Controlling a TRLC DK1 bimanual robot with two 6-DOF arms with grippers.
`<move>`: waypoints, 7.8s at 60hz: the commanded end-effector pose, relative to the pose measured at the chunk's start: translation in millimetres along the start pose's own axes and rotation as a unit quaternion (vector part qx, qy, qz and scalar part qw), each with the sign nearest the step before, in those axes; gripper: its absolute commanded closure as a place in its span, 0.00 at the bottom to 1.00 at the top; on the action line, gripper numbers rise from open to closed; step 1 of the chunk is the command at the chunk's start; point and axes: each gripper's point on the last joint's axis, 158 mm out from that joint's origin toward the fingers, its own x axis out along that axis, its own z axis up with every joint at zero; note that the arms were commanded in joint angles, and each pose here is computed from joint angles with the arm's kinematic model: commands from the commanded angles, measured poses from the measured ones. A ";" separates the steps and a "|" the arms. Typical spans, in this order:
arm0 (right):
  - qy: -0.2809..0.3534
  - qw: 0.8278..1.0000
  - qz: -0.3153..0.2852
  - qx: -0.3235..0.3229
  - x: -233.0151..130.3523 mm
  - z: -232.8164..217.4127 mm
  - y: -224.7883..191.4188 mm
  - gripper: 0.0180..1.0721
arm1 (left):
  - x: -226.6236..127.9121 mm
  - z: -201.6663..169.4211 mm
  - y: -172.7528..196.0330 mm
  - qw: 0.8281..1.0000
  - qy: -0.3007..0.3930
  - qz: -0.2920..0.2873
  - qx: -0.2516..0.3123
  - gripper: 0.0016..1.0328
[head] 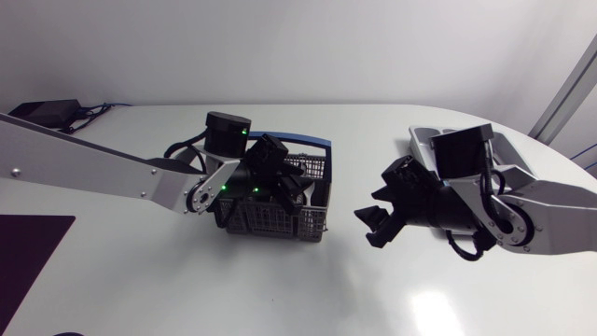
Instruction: Unload the cutlery basket into the drawer organizer.
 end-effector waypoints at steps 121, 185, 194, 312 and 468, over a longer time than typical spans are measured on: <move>0.010 1.000 0.001 -0.014 6.2 -6.4 3.1 0.32 | -1.7 -7.1 -32.7 0.998 0.020 -0.034 0.051 0.64; 0.013 1.000 0.003 -0.016 7.5 -7.9 5.7 0.32 | -17.6 -4.5 -60.4 0.993 0.008 -0.002 0.120 0.94; 0.015 1.000 0.003 -0.017 8.1 -8.9 6.9 0.32 | -27.4 -1.6 -60.4 0.991 -0.003 0.018 0.130 0.94; -0.020 1.000 0.009 -0.004 -40.8 23.4 27.8 0.29 | -68.3 18.8 -103.4 0.959 0.094 -0.074 0.255 0.65; -0.050 0.998 -0.017 -0.031 -68.3 28.1 34.4 0.29 | -98.2 95.3 -58.4 0.989 0.038 0.060 0.132 0.97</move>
